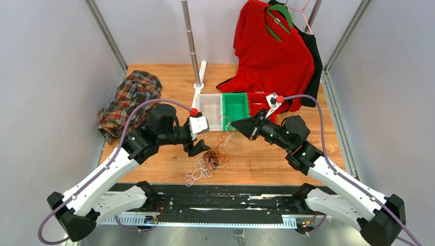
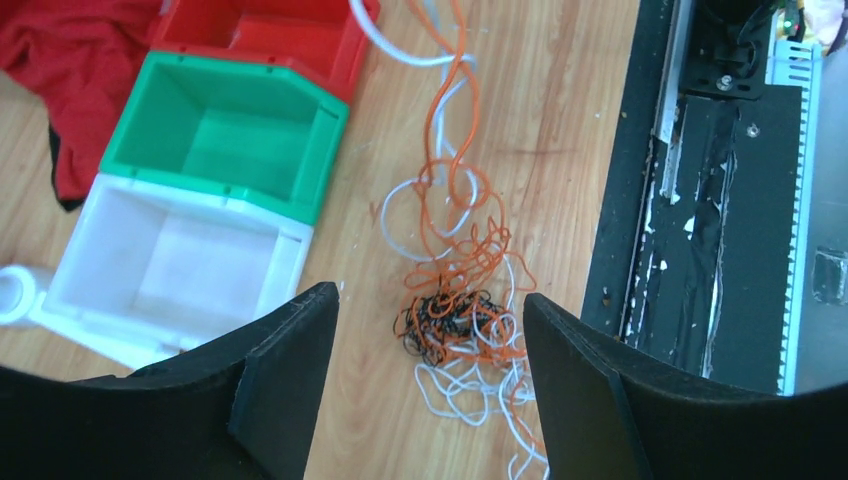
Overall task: Untangle the cables
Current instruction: Untie the cable.
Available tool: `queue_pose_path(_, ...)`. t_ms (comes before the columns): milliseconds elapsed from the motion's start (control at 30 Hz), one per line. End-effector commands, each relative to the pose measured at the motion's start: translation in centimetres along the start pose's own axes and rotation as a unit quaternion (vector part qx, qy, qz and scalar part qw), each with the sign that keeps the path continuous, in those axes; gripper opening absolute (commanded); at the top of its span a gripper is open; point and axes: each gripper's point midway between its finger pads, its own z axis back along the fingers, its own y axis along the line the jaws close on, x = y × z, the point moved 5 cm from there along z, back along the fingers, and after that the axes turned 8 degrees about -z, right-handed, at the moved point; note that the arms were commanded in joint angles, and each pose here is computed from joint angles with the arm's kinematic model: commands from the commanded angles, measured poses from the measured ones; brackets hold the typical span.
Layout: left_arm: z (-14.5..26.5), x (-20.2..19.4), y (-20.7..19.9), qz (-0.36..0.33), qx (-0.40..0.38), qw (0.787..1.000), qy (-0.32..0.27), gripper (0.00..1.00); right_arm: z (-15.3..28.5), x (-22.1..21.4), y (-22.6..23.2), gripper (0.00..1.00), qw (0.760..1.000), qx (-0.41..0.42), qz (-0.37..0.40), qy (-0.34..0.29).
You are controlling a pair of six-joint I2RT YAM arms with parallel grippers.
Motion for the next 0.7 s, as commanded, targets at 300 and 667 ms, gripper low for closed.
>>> queue_pose_path(300, -3.3, 2.3, 1.2, -0.061, 0.073, 0.991, -0.091, 0.53, -1.2, -0.6, 1.2, 0.01, 0.999, 0.023, -0.019, -0.03)
queue_pose_path(667, -4.3, 0.9, -0.2, -0.036, 0.015, 0.998, -0.056, 0.05, -1.1, -1.3, -0.3, 0.01, 0.999, -0.005, -0.025, -0.037)
